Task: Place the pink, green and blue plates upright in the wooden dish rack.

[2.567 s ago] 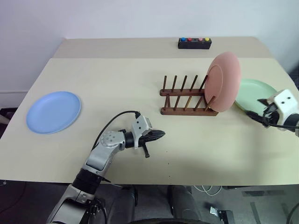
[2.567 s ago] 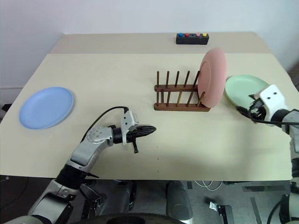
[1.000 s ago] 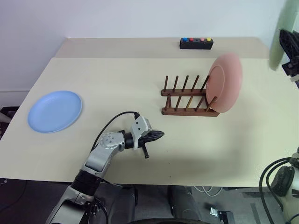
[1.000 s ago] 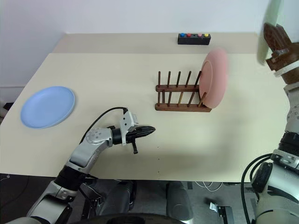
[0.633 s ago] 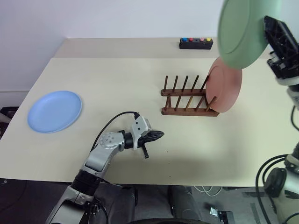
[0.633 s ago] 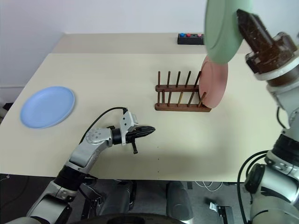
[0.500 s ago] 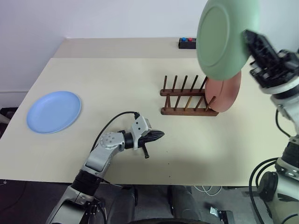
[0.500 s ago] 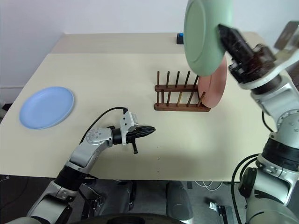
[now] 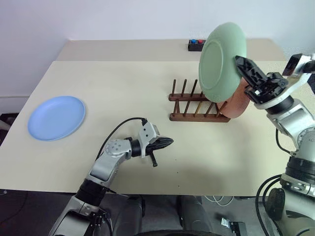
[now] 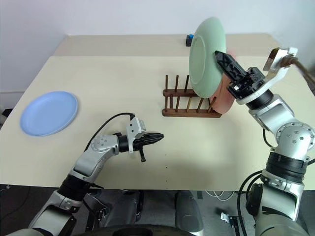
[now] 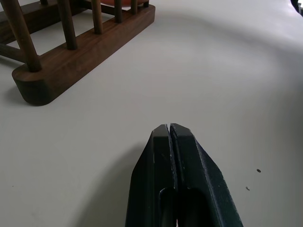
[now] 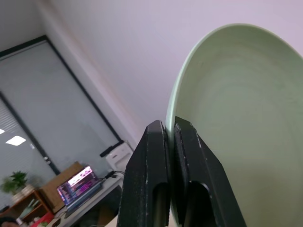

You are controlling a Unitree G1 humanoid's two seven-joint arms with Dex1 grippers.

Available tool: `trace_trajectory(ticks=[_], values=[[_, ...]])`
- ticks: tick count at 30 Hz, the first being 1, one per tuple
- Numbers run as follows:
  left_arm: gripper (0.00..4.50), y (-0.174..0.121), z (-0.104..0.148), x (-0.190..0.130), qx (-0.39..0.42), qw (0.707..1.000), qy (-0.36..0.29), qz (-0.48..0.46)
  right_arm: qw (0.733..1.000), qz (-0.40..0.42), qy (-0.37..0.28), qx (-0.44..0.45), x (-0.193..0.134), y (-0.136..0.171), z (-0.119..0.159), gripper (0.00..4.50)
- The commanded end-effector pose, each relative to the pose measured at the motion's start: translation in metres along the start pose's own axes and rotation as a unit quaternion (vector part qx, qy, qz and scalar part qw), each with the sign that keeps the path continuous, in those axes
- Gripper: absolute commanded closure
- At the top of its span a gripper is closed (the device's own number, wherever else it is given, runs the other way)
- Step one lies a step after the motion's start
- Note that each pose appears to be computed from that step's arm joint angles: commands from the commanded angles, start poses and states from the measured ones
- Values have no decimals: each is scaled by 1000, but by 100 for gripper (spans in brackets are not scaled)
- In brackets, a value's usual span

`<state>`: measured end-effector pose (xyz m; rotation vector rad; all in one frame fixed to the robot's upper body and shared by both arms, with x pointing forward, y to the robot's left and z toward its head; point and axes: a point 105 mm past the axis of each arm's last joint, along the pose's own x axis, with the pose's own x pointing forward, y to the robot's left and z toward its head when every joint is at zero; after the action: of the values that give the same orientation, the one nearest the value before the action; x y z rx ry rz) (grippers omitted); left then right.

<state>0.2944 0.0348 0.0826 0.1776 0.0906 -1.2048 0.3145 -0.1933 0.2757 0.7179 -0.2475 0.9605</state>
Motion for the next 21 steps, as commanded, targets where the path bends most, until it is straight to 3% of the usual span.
trace_trajectory(ticks=[1, 18, 19, 21], values=[[450, 2, 7, 0, 13, 1000, -9, 2, 1000, 1, -7, 0, 4, 2, 2, 447], [450, 3, 8, -1, 13, 1000, -10, 7, 999, -35, -4, 6, 7, -15, -3, 447], [450, 3, 7, -1, 13, 1000, -10, 7, 999, -38, -5, 3, 7, -16, -2, 383], [450, 3, 7, -1, 13, 1000, -10, 7, 999, -43, -6, 0, 7, -18, -1, 318]])
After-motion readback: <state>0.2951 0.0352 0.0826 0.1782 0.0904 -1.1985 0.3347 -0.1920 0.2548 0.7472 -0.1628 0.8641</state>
